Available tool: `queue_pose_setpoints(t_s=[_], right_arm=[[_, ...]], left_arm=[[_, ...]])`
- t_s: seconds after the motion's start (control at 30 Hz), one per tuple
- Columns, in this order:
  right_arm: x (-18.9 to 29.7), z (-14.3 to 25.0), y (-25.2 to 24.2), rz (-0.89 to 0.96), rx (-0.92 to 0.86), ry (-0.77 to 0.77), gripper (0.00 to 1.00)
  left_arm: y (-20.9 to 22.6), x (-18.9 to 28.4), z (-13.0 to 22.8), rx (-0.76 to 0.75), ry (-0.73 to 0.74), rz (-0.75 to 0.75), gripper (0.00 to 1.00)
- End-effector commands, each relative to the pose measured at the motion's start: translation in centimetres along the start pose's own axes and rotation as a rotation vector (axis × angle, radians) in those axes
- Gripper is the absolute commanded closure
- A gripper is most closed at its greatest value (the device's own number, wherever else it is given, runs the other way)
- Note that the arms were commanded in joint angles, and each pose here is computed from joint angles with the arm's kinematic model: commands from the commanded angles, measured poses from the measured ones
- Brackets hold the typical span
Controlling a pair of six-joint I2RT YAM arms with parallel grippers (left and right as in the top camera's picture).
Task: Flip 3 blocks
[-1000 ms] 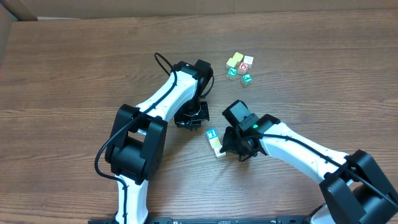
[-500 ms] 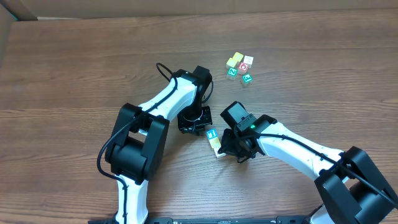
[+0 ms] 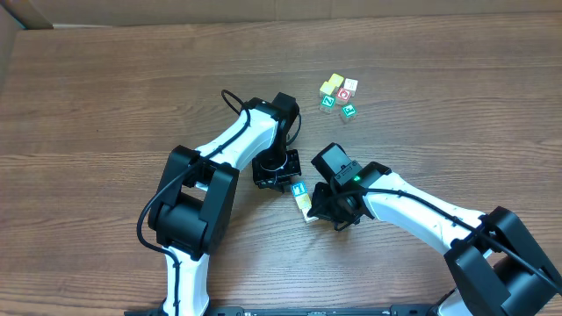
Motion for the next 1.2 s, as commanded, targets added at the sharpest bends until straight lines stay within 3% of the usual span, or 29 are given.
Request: queue_pose_setpoints(t_s=[0.0,1.17], right_arm=[[0.0,0.0,0.6,-0.014,0.007,0.007,0.96],[0.1,-1.9,0.8,-0.006,0.052,-0.095,0.96]], left_arm=[[-0.5,0.2,0.5,-0.009,0.006,0.017,0.96],[-0.3,0.2,0.1,-0.024,-0.007,0.014,0.96]])
Point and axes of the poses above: each gripper's point midway between its finger pads, its own x axis back along the fingers, its own y axis along the line the jaws close on, z = x × y, the point moved 1 cm from there along x, back along the fingers
